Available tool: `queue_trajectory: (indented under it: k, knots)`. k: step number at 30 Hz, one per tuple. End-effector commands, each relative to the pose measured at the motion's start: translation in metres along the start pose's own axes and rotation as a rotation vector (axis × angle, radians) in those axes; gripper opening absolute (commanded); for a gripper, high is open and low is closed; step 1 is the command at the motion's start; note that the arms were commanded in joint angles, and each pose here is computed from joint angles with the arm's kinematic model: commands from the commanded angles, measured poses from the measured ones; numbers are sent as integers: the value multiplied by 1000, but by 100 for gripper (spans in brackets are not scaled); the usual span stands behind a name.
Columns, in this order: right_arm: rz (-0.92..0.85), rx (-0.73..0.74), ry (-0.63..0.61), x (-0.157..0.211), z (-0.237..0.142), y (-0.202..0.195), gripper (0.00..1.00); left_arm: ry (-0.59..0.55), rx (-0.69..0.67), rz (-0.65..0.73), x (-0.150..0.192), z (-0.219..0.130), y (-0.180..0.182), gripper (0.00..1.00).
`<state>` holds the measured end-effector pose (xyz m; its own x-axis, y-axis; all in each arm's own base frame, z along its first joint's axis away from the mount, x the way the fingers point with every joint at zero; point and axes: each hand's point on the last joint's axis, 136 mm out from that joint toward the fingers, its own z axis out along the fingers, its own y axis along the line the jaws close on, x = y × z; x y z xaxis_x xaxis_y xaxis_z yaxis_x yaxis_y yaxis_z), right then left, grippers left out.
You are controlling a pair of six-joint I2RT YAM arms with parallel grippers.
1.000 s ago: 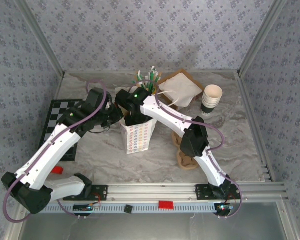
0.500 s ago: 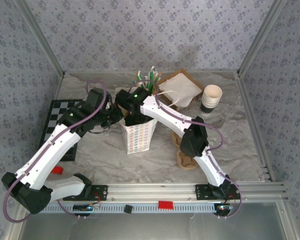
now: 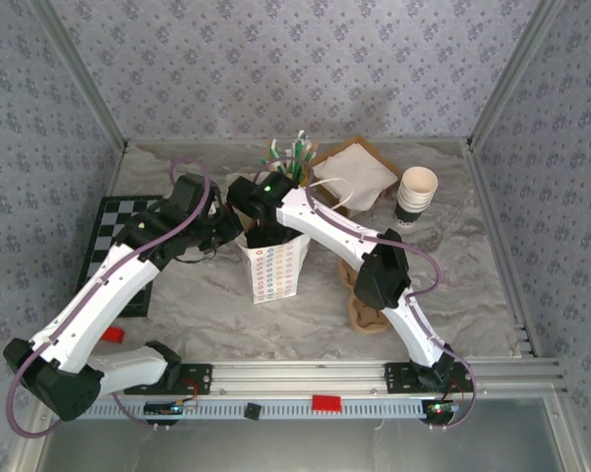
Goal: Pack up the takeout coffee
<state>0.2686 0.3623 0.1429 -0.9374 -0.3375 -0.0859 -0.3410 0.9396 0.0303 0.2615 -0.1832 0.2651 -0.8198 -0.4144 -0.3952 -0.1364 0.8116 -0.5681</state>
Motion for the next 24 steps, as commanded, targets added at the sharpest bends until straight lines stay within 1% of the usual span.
queue_trajectory:
  k: [1, 24]
  knots:
    - [2, 26, -16, 5, -14, -5, 100, 25, -25, -5, 5, 3, 6, 0]
    - [12, -9, -54, 5, -40, -5, 100, 26, -45, -2, 5, 5, 9, 0]
